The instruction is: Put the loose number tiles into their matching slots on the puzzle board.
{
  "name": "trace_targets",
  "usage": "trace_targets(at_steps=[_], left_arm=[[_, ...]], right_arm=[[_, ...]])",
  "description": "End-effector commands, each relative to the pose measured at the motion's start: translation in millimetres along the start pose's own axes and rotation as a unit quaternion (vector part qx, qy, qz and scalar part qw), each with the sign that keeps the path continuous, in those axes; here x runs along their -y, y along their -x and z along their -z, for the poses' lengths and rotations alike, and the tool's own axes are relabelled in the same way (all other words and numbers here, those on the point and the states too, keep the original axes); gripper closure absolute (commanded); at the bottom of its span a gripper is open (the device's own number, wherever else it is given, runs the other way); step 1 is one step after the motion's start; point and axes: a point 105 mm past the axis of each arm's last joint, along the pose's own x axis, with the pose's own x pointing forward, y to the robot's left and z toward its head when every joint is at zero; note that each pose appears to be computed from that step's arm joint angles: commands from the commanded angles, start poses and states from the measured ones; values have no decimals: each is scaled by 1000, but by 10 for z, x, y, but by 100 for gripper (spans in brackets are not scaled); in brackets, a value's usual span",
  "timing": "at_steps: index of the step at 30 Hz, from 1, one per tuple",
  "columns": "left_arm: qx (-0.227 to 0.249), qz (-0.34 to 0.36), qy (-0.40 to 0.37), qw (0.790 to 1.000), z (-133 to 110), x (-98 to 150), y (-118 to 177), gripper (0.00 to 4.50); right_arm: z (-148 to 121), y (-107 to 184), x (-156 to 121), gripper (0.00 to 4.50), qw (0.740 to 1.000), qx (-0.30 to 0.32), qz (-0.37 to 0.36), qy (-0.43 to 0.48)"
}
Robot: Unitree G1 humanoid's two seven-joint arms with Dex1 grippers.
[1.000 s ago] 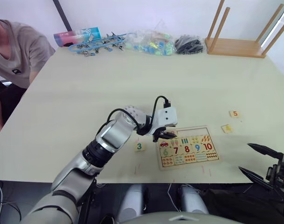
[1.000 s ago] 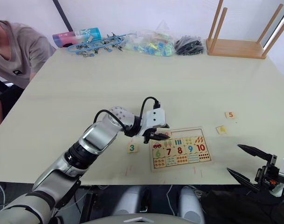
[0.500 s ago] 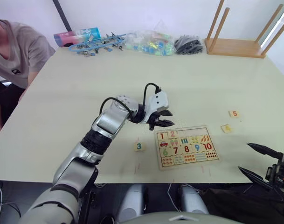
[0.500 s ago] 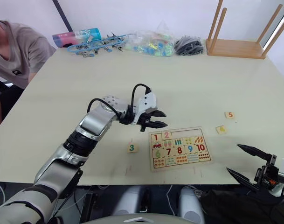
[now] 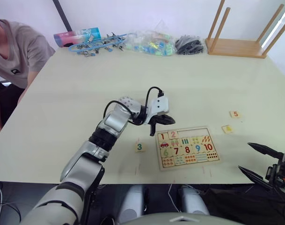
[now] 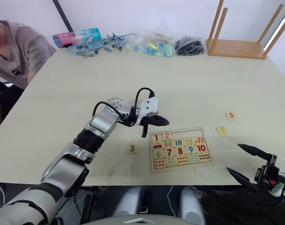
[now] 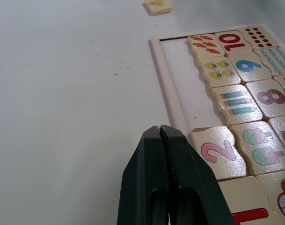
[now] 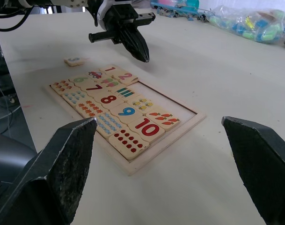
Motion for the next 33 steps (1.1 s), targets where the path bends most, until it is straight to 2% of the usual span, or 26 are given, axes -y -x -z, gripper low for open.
trace_targets(at_steps=[1,12,33], left_arm=[[3,11,-28,1000,-66,-6,-16,444],[0,9,-23,1000,-21,-22,-23,444],[-2,30,-24,999,45,119,-68,444]], right_arm=[[-56,11,15,0,1000,11,5,14],[-7,112,-33,0,1000,5,13,2],[-7,149,-17,0,1000,-2,18,5]])
